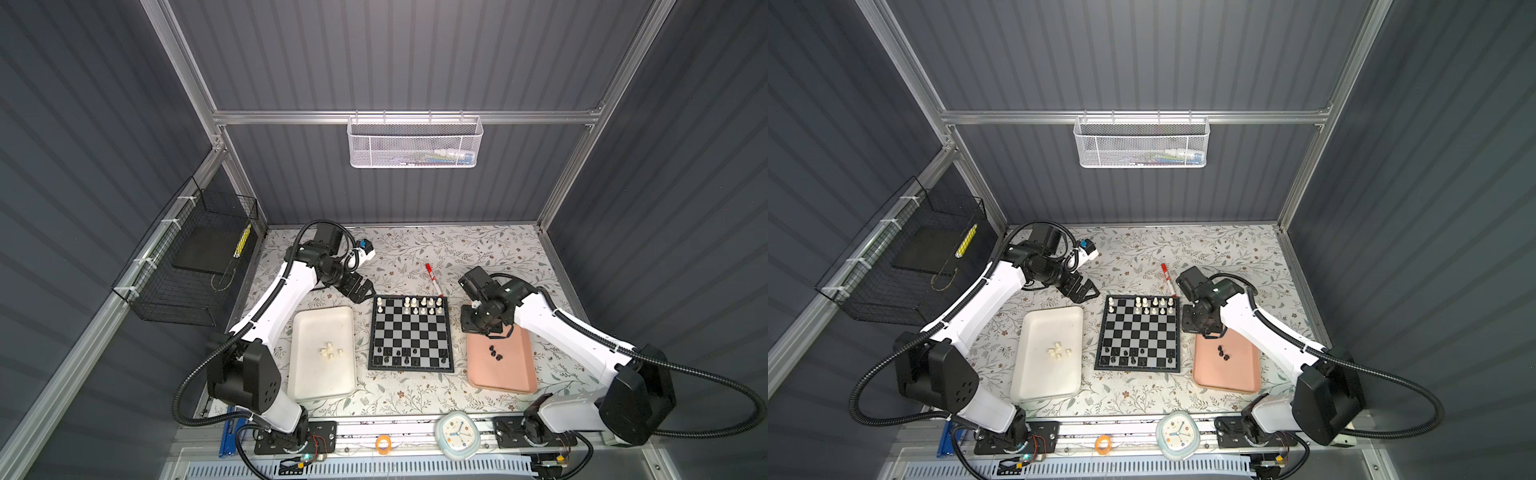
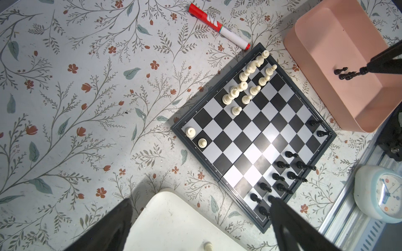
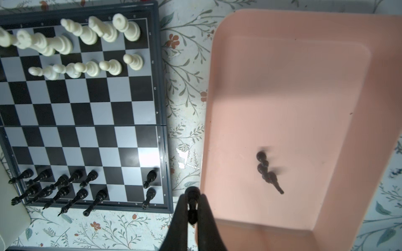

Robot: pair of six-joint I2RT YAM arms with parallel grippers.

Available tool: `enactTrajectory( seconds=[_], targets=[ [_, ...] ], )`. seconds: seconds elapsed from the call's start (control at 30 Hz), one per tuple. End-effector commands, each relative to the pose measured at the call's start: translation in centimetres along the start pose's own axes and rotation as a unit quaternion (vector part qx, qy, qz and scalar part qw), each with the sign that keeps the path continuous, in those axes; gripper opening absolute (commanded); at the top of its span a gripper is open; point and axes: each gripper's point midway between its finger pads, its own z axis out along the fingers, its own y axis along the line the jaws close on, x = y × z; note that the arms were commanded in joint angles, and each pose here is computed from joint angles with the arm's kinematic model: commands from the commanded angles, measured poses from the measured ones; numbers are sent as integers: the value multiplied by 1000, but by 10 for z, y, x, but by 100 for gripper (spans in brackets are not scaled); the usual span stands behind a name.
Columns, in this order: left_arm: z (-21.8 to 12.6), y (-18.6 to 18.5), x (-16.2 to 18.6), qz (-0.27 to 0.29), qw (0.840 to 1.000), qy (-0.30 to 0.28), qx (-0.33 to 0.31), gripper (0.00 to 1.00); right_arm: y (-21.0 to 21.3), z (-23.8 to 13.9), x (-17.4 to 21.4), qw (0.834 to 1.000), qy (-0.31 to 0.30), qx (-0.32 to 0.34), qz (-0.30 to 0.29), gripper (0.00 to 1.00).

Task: Set up the chess pieces on the board
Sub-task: 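Carry the black piece with the right gripper over the chessboard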

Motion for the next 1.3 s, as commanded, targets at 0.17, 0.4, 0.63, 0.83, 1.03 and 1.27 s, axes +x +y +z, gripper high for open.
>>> enactTrajectory(
  seconds=[0.17, 0.4, 0.63, 0.83, 1.03, 1.27],
  targets=[
    [-10, -9, -1, 12, 1000, -5, 8, 100, 35, -8, 6, 999, 18, -22, -27, 7],
    [-11, -9, 1, 15, 1000, -6, 3, 99, 58, 2, 17, 997, 39, -32, -53, 7],
    [-13, -16, -3, 14, 1000, -12, 24, 100, 74, 12, 28, 996, 54, -38, -66, 7],
    [-14, -17, -3, 14, 1000, -13, 24, 100, 82, 21, 36, 994, 66, -38, -75, 7],
    [-14, -16, -2, 14, 1000, -13, 21, 100, 85, 31, 42, 993, 74, -32, -82, 7],
    [-14, -16, 0, 16, 1000, -13, 19, 100, 83, 40, 45, 993, 79, -18, -87, 7]
  ],
)
